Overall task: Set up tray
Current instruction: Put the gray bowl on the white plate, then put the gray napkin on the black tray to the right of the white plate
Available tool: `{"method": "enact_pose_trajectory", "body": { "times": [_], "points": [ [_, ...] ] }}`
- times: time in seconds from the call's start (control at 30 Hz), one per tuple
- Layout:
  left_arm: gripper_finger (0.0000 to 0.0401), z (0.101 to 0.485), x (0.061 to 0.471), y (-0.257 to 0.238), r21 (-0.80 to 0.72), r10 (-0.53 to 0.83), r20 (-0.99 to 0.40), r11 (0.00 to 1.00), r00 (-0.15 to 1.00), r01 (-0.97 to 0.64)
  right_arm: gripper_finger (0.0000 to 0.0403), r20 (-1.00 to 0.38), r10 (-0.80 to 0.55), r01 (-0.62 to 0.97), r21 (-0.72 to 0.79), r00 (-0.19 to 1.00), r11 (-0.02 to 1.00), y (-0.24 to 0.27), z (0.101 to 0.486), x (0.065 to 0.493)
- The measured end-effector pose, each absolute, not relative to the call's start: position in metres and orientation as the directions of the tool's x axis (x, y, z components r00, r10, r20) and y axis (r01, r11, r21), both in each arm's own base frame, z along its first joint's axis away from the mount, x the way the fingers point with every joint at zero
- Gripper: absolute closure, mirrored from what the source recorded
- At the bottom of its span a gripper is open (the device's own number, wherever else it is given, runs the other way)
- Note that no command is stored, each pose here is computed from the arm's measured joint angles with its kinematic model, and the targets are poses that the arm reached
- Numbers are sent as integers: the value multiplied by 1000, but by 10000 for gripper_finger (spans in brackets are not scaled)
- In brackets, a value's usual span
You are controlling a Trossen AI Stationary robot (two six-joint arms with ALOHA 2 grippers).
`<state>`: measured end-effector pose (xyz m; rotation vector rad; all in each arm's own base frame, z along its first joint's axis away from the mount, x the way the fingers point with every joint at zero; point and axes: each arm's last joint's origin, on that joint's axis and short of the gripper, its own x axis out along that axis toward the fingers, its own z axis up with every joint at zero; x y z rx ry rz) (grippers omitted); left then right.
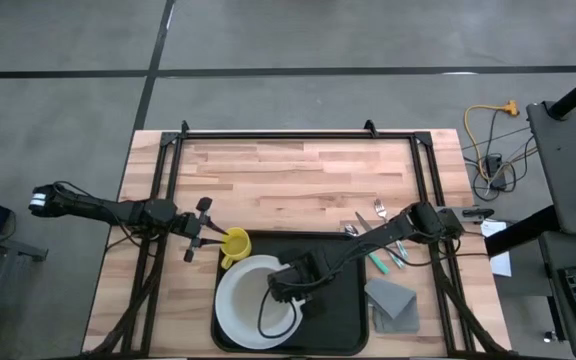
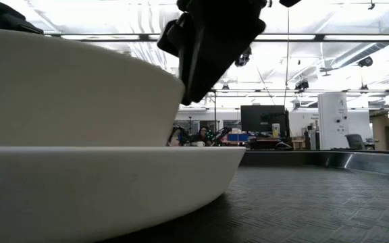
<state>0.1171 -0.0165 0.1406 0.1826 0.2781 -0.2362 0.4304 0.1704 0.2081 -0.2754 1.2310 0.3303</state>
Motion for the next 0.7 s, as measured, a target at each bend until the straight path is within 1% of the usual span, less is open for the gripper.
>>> {"method": "enact_pose_trajectory", "body": {
  "times": [0.2, 0.37, 0.53, 0.7],
  "points": [
    [307, 141, 117, -16, 145, -205, -291, 956, 934, 255, 326, -945, 104, -393, -29, 311, 919, 171, 208, 432],
    [307, 141, 117, -16, 145, -205, -291, 956, 934, 255, 331, -958, 88, -374, -22, 273, 927, 170, 207, 428],
    [307, 141, 117, -16, 145, -205, -291, 956, 935, 255, 326, -967, 67, -326, -17, 244, 945, 166, 212, 422],
    [307, 141, 117, -16, 145, -205, -291, 956, 935, 255, 319, -962, 71, -300, -12, 263, 954, 162, 224, 419]
  ]
}}
